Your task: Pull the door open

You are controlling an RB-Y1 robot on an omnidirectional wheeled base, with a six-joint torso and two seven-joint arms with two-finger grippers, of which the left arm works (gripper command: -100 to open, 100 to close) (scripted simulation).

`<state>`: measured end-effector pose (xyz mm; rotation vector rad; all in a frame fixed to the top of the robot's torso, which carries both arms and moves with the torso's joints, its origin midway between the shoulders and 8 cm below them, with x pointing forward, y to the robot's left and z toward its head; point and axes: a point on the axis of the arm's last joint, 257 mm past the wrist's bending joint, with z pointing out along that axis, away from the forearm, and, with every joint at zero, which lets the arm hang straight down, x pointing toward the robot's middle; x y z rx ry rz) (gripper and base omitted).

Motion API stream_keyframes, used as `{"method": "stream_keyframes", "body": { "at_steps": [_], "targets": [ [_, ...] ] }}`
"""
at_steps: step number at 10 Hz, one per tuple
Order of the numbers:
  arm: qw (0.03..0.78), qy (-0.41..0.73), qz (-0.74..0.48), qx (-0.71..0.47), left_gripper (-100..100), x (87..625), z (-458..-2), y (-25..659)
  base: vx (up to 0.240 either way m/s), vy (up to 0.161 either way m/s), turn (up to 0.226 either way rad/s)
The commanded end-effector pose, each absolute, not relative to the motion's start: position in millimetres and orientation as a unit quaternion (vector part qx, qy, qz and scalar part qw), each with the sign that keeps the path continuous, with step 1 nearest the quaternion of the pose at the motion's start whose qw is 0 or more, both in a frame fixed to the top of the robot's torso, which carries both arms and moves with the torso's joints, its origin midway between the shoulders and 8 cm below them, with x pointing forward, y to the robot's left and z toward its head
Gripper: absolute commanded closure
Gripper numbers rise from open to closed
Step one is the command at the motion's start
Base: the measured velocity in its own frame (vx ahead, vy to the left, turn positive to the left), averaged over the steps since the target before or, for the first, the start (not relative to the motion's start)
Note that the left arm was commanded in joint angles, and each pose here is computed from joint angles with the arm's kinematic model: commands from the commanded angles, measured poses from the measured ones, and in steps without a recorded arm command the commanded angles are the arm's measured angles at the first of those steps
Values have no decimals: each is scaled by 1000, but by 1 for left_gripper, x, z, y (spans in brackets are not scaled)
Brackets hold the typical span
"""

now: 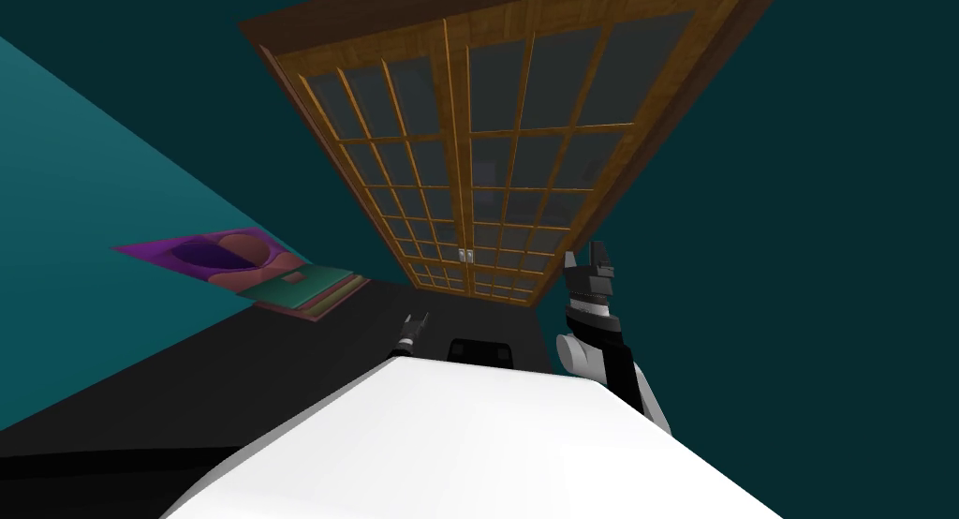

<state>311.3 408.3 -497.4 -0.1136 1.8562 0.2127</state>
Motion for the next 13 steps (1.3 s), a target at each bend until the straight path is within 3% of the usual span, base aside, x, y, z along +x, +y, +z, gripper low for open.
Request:
{"method": "stream_keyframes", "body": {
  "at_steps": [1, 5, 13],
  "targets": [
    [579, 806, 106, -59, -100, 294, -506, 418, -96, 22, -24],
    [564, 813, 125, -76, -100, 283, -516, 427, -33, 33, -64],
    [601, 788, 108, -77, -100, 343, -494, 396, 123, 34, -84]
  ]
}}
